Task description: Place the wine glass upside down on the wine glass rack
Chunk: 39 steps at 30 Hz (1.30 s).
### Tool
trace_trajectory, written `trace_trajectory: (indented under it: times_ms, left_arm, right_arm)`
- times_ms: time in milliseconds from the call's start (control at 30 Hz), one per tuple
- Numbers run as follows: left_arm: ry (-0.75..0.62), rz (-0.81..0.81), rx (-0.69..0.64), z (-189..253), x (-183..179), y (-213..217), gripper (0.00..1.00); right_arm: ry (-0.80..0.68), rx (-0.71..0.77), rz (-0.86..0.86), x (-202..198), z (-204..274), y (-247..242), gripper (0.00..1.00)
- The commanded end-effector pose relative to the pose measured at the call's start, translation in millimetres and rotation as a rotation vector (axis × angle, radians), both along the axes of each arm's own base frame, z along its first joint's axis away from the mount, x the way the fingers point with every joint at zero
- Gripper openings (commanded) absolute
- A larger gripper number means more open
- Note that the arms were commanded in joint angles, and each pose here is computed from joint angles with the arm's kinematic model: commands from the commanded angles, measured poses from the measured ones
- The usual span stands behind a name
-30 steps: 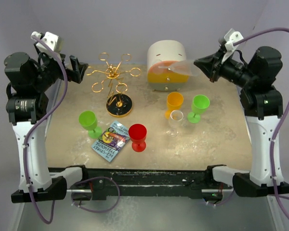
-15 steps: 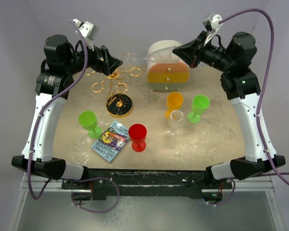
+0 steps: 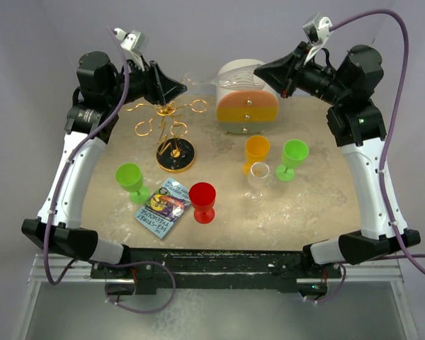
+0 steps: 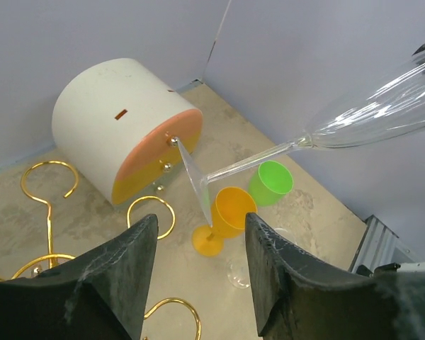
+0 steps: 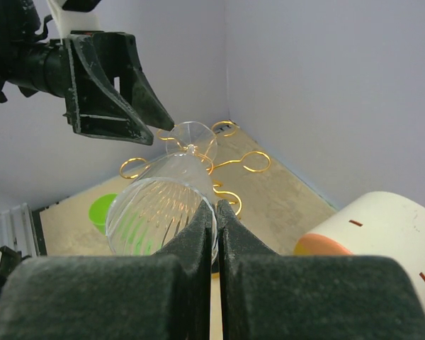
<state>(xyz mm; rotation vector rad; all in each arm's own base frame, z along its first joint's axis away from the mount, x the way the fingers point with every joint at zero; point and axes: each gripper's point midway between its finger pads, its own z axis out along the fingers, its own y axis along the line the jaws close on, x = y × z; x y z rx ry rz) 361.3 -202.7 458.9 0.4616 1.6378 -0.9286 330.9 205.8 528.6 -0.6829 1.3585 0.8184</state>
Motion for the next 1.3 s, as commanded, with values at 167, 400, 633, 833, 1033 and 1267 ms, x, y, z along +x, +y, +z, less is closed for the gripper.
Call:
trace_trajectory:
  times_ms: [167,400,633,833,1033,1267]
  left_arm:
    - [0.008,-0.055,-0.087,10,5,-14,0.41]
    - [0.031,-0.077,-0.105,3,6,-19,0.41]
    - [0.043,-0.11,-0.117,-1,6,-25,0.43]
    - [0.046,-0.139,-0.129,0,6,-29,0.39]
    - [0.029,-0.162,-0.132,2,3,-31,0.31]
    - [0.015,-0.158,-0.128,4,1,-30,0.05]
  right_arm:
    - [-0.106,0.037,0.032,-26,33,-2,0.0]
    - [-0.114,0.034,0.023,-27,33,-3,0.0]
    - [-0.111,0.032,0.027,-26,32,-2,0.0]
    - [-0.109,0.027,0.025,-25,29,-2,0.0]
    - [-0.096,0.025,0.024,-23,22,-2,0.0]
    - [-0.097,0.025,0.025,-23,22,-2,0.0]
